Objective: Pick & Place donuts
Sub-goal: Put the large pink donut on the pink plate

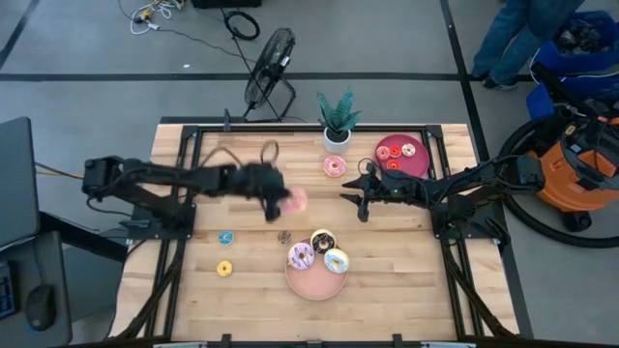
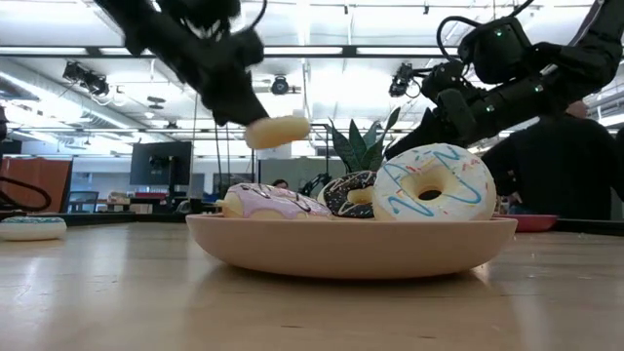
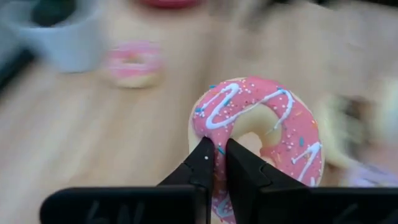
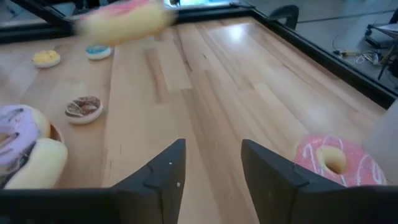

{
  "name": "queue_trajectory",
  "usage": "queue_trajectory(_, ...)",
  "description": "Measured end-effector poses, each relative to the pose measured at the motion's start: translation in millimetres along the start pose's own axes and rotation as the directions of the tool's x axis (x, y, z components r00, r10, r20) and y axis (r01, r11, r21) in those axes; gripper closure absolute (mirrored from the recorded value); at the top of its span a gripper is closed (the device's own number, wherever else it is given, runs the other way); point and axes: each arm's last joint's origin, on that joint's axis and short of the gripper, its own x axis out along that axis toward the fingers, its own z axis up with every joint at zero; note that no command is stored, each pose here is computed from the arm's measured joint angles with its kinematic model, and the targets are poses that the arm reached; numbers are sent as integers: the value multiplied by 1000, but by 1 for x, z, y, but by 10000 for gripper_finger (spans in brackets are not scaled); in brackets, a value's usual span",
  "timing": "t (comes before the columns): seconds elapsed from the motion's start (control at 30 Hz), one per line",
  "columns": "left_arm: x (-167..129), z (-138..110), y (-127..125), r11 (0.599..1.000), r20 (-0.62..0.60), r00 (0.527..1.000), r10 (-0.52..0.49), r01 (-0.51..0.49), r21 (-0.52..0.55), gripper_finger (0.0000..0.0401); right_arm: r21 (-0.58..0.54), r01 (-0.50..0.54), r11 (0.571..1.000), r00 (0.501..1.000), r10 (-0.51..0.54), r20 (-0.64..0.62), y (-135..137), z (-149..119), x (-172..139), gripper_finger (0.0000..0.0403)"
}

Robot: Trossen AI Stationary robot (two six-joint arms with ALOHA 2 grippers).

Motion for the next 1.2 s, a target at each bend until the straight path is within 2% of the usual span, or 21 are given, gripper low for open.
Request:
queue_trajectory(0.13,-2,-7,-55,991,24,993,-116,114,64,367,-1,-71,997,997,71,40,2,4,0,238)
queue_trajectory(0.3,-10,-19,-114,986,108,982,-158,150,74,368,-2,-181,983,981,181,69,9,14,0,238)
queue_trajectory(0.47,-7,-33,-154,981,203,960,-191,182,59,368,-2,-236,972,971,236,49,20,19,1,238)
queue_trajectory(0.63,11,-44,-180,976,191,958,-214,216,11,368,-6,-280,960,958,279,-66,33,18,-5,238)
queue_trajectory(0.87,46,-34,-211,989,28,989,-142,143,-44,369,54,-326,944,916,330,-227,56,6,-22,238)
queue_trajectory(0.97,53,-28,-218,995,-73,994,-84,80,-54,369,29,-319,947,913,315,-258,68,-1,-27,238)
queue_trajectory(1.1,59,-25,-223,993,-116,992,-49,36,-113,369,7,-320,947,907,308,-286,81,-6,-34,238)
queue_trajectory(1.2,62,-29,-224,993,-137,990,-41,25,-117,369,-5,-343,939,901,328,-284,89,-7,-38,238)
